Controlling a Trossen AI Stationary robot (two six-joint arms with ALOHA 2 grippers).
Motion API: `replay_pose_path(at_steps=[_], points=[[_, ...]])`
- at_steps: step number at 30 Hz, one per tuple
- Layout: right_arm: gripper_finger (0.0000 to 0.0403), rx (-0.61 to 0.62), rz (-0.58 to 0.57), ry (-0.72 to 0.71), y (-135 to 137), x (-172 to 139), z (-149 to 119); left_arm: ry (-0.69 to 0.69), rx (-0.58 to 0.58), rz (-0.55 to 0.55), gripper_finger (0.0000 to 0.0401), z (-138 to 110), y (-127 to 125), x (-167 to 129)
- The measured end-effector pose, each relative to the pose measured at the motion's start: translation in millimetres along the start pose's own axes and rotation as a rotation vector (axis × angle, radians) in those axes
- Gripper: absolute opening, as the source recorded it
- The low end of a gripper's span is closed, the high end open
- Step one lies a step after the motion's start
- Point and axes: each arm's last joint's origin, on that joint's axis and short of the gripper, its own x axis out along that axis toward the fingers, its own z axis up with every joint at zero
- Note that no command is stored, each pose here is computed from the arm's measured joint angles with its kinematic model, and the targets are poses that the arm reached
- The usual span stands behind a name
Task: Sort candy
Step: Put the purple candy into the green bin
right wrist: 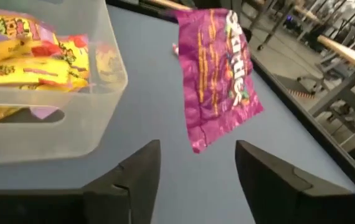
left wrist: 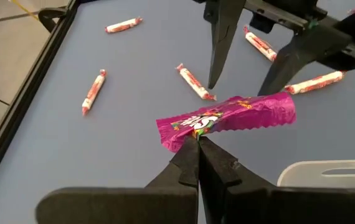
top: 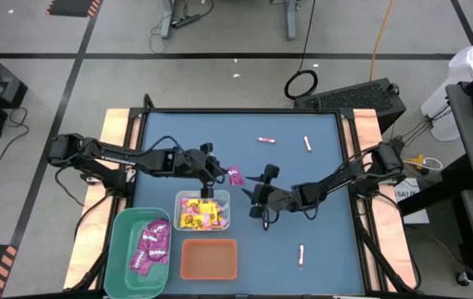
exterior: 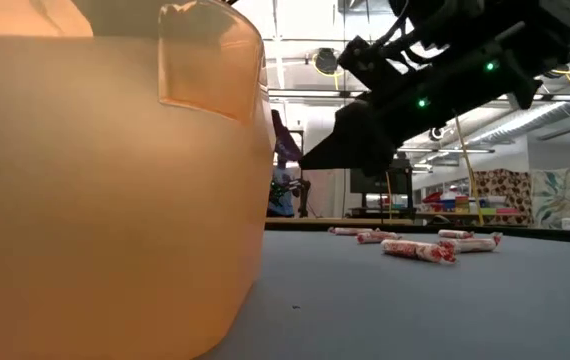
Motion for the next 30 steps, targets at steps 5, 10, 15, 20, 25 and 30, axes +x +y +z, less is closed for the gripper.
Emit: replay_pose_path(at_steps=[5,10,15,20,25,30], points=[[0.0206,0.01,-0.047,-0.047,-3.0,9.8,-0.7,-0.019,-0.003,0.002,0.0,1.8,0.3,0.0],[0.0162,0.021,-0.069,-0.052,-8.6,16.3,-2.1,-0.016,-0.002,-0.007,0.0,1.4,0.0,0.0],[0.0068,0.017,-0.041,-0.055,-8.4,16.8,-2.1,-0.016,-0.002,-0.008,0.0,1.4,-0.1,0.0],[0.0009,0.024,-0.021,-0.056,-7.7,16.7,-2.2,-0.004,-0.001,-0.014,0.0001,0.2,-0.4,0.0],[0.0004,0.056,-0.024,-0.064,-9.7,14.7,1.4,0.061,0.001,-0.025,0.0034,-6.1,-1.4,-0.2],[0.0002,0.094,-0.016,-0.069,-12.8,10.9,6.8,0.063,-0.037,-0.034,0.009,-7.1,-4.9,-0.3]])
